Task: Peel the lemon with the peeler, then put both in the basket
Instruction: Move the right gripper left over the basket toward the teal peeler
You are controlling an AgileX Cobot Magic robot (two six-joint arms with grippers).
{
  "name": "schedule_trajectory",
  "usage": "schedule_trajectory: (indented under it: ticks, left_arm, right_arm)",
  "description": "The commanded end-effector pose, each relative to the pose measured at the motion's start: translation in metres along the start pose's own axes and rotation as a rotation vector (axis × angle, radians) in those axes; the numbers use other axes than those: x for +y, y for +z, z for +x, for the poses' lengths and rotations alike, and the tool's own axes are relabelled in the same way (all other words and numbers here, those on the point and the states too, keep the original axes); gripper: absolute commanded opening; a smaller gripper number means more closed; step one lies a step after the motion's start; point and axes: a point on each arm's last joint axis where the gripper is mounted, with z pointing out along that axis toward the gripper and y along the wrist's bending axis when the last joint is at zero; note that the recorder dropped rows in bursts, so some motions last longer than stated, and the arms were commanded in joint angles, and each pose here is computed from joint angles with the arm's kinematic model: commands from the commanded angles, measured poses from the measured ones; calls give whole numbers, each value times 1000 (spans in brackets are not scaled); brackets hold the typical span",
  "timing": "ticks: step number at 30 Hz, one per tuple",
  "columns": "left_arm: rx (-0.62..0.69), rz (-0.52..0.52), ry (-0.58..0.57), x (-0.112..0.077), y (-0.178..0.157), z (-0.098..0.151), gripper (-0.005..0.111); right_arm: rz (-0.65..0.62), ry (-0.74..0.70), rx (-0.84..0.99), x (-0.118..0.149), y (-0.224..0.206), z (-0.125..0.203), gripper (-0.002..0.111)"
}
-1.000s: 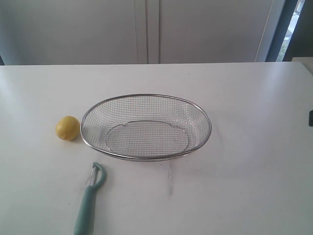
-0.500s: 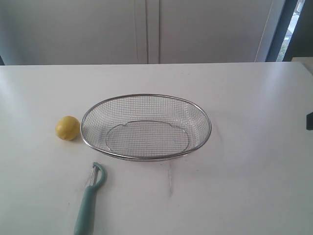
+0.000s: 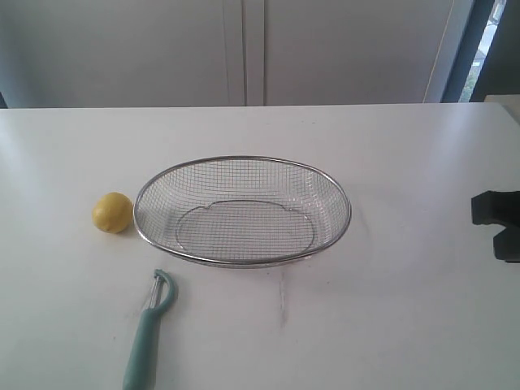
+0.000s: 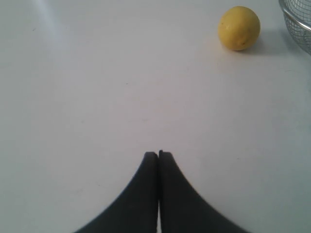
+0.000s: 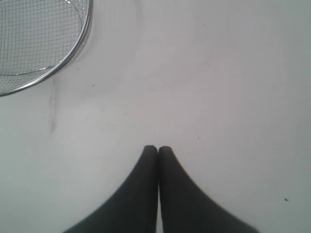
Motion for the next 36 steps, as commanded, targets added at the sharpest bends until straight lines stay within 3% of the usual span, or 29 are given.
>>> schedule_trajectory:
  ticks: [1, 24, 36]
  left_arm:
    - [6, -1, -10, 0, 1, 2, 0]
    - [6, -1, -10, 0, 1, 2, 0]
    - [6, -1, -10, 0, 1, 2, 0]
  right_arm:
    - [-28, -11, 19, 9, 1, 2, 0]
    - [-79, -112, 265, 62, 63, 16, 0]
    - [-134, -183, 287, 114, 77, 8, 0]
